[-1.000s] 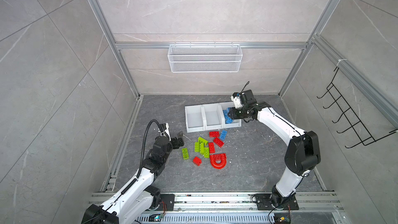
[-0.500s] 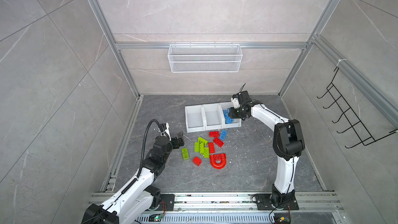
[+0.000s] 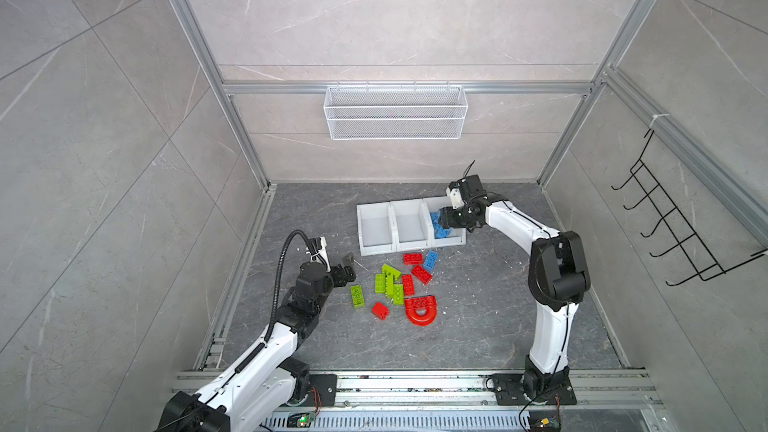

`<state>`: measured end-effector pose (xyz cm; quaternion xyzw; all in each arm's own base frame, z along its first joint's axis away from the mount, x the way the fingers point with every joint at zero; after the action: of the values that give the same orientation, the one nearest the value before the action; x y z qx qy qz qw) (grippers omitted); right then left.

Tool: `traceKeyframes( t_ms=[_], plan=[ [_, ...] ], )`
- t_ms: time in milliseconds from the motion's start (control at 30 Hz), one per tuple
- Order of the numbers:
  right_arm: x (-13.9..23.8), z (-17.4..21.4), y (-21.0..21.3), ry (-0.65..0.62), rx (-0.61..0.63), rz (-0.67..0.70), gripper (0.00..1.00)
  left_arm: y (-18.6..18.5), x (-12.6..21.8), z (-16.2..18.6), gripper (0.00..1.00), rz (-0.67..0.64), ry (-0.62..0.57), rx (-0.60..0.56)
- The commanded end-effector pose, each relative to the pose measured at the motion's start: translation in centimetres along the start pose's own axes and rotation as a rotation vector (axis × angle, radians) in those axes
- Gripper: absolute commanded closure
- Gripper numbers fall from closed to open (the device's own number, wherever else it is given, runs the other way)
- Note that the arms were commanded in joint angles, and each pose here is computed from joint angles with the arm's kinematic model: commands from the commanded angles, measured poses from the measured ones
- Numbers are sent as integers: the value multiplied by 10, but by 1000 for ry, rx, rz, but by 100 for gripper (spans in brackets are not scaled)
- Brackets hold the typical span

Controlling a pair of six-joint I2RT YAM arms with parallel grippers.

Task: Sort the legos into containers by color
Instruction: 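Carry the blue brick into the compartment nearest the right arm and release, then move the right gripper back to the last blue brick near the bin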

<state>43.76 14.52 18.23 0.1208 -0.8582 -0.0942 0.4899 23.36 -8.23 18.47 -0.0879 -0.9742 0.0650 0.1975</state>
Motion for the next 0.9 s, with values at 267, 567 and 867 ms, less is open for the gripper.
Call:
traceKeyframes(
  t_ms=[267,567,867],
  plan=[
    [49,81,29,-88,-61,-94,42,-3,1,-14,0,16,-55,1],
    [12,106,36,-49,-89,-74,43,-4,1,-14,1,22,-54,2],
    [-20,108,41,24,-69,-29,49,-5,2,-17,1,28,-52,-5]
  ],
)
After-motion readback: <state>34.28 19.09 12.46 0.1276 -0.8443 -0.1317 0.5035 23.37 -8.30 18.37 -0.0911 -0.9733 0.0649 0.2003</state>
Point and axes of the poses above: each gripper's point midway between its finger pads, its own x axis back along the fingers, its own y axis along the line the jaws close on, z = x × y, the point moved 8 cm from there along x, back along the fingers, and after that the axes turned 8 degrees about -x, right-handed, at the moved point
